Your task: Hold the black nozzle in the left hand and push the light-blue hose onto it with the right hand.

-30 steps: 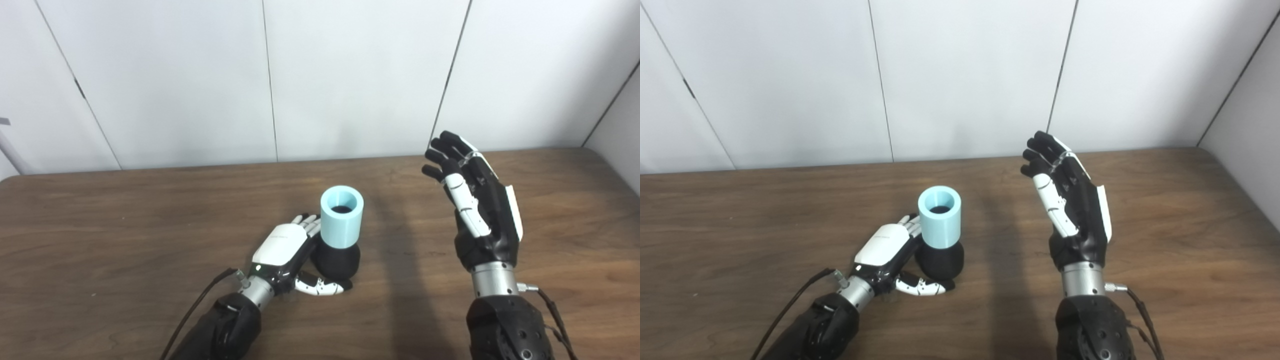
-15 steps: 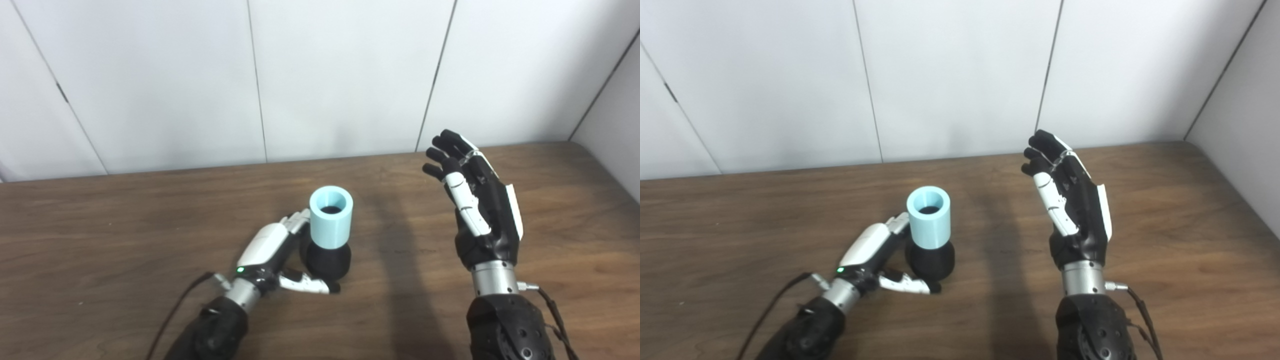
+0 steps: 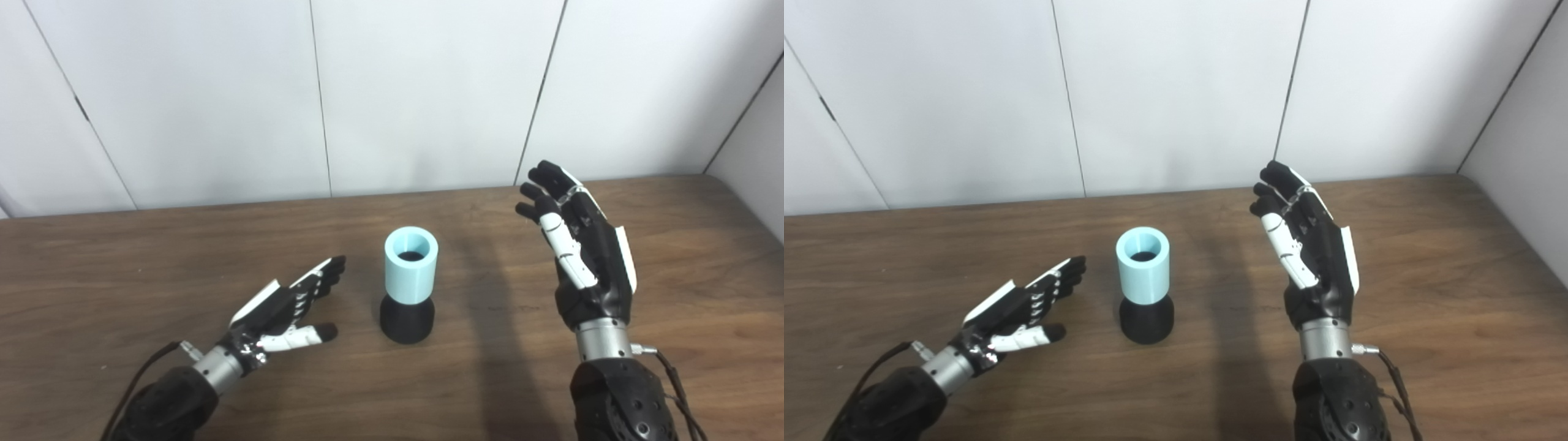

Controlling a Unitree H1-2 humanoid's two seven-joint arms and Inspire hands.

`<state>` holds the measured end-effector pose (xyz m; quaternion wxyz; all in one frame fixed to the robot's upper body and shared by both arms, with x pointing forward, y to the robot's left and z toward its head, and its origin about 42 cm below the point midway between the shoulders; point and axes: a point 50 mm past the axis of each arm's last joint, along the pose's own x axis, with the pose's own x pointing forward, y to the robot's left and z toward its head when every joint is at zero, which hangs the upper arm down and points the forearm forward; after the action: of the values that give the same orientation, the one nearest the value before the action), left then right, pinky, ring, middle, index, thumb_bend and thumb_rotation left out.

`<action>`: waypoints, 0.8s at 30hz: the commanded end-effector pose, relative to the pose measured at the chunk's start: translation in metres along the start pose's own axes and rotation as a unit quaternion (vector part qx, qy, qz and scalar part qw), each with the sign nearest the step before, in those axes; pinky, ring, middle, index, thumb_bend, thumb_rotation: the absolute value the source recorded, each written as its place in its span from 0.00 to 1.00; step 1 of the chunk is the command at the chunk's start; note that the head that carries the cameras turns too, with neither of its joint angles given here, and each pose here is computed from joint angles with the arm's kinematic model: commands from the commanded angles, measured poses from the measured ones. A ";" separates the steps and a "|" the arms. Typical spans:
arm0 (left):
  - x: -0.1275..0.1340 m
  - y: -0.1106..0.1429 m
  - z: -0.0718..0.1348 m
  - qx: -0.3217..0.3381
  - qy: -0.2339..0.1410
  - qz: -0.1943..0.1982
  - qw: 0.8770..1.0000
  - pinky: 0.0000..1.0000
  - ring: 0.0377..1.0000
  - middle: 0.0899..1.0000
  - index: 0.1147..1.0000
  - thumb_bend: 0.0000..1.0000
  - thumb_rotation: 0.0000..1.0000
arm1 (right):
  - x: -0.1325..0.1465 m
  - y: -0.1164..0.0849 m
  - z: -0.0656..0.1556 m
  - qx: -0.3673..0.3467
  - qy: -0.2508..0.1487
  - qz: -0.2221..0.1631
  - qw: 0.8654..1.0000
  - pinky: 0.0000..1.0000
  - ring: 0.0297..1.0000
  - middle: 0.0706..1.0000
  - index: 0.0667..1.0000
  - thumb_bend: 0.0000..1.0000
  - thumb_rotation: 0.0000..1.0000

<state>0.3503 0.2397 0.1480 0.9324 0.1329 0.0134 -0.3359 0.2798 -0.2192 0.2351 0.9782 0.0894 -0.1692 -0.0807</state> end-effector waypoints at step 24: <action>-0.061 -0.021 -0.026 -0.125 -0.121 0.298 0.939 0.82 0.86 0.82 0.78 0.24 0.57 | -0.017 -0.039 -0.063 -0.070 0.009 0.012 0.997 0.64 0.71 0.71 0.68 0.37 0.20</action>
<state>0.2959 0.2732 0.1254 0.9944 -0.0171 -0.0844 -0.0614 0.2768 -0.2452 0.1501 0.9903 0.0225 -0.1106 -0.0806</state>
